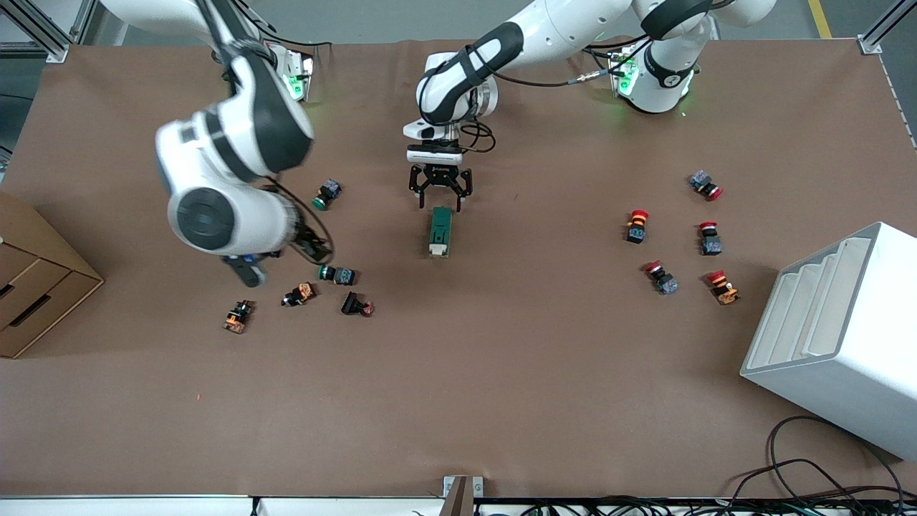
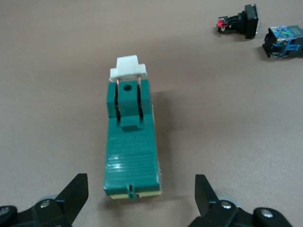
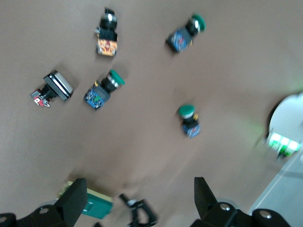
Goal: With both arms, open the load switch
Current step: 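Reach the right gripper to the white handle while the left gripper holds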
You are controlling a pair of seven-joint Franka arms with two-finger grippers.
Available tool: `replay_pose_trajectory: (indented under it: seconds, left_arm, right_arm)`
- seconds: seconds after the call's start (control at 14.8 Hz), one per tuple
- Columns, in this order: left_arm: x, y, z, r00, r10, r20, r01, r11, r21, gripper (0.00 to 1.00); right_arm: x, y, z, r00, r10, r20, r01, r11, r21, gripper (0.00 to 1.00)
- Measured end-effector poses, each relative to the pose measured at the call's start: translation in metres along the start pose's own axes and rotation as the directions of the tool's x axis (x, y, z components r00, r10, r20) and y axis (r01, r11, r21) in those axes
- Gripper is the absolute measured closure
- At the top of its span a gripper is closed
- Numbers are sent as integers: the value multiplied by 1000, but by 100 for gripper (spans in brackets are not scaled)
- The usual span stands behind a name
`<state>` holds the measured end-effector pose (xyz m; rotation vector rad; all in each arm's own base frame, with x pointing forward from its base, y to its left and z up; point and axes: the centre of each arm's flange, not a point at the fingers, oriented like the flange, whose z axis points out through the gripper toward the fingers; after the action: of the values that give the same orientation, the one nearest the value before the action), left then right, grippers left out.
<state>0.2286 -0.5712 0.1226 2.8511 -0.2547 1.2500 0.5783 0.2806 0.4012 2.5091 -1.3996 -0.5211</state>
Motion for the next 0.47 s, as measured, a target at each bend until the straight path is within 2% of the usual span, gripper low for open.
replay_pose_trajectory:
  seconds: [0.14,0.34,0.47]
  left_arm:
    - [-7,1,7,999,-5,-38,5,1000,4,1]
    - [-10,-2,17,995,2,-96,0,1000,16,1]
    - [-14,-4,21,993,-23,-113,25,1000,12,0]
  right_arm:
    - [-24,-32,24,994,108,-9,-108,994,-10,0]
    - [-58,-75,63,974,226,-21,-225,974,34,0]
    - [-69,-92,81,955,295,41,-297,954,48,0]
